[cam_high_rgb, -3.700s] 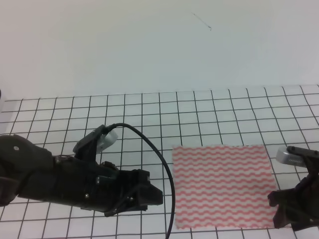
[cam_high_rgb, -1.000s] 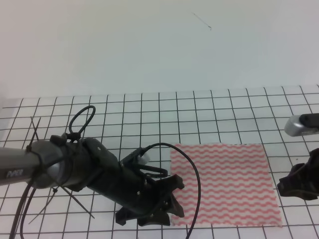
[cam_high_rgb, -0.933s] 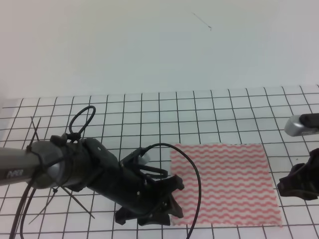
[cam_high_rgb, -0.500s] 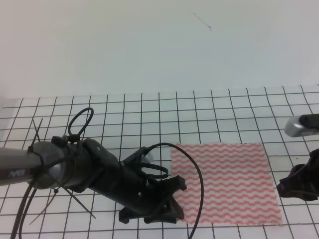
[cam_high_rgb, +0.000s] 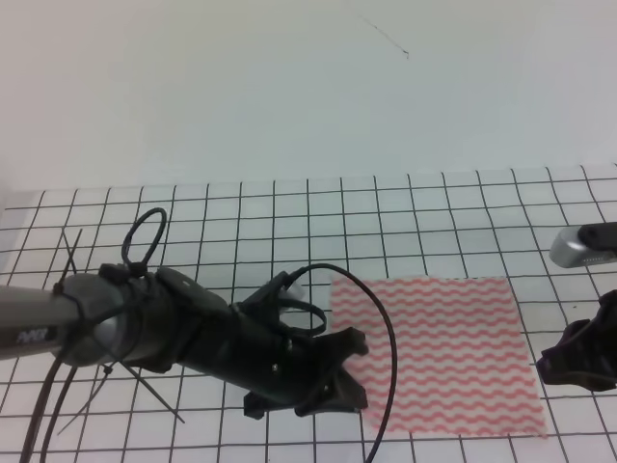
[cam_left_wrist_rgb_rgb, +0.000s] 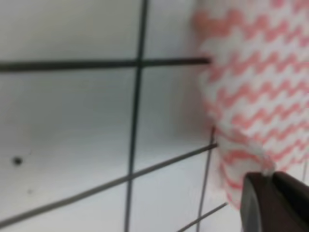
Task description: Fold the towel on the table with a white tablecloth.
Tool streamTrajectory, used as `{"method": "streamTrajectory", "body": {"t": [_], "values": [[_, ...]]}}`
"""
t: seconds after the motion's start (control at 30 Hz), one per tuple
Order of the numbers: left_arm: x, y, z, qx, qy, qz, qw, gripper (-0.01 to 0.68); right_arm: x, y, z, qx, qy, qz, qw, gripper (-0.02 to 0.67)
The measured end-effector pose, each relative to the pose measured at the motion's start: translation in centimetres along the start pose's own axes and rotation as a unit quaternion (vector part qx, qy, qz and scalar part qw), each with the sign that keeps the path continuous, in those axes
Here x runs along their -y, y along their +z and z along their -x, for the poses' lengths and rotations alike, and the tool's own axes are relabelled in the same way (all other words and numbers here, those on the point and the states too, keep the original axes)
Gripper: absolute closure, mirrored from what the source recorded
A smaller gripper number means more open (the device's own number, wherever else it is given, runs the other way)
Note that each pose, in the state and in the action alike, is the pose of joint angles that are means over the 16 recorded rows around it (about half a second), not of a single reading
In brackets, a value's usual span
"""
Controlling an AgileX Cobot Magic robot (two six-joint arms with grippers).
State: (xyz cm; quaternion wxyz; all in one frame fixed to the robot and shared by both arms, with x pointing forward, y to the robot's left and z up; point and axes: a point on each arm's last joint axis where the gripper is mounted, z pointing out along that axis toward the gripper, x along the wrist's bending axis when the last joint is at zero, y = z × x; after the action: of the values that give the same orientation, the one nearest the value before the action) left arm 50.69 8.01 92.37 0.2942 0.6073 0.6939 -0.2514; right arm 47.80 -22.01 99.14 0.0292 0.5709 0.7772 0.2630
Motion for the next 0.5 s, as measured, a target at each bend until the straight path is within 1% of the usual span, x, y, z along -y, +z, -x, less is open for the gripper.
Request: {"method": "streamTrajectory", "body": {"t": [0.2, 0.5], "values": [[-0.7, -0.5, 0.1, 0.028, -0.008, 0.015, 0.999, 0.673, 0.0, 0.0, 0.0, 0.000, -0.011, 0.001, 1.000, 0.491], [-2.4, -1.6, -0.4, 0.057, -0.021, 0.046, 0.997, 0.673, 0.0, 0.0, 0.0, -0.001, -0.053, 0.000, 0.999, 0.491]]}}
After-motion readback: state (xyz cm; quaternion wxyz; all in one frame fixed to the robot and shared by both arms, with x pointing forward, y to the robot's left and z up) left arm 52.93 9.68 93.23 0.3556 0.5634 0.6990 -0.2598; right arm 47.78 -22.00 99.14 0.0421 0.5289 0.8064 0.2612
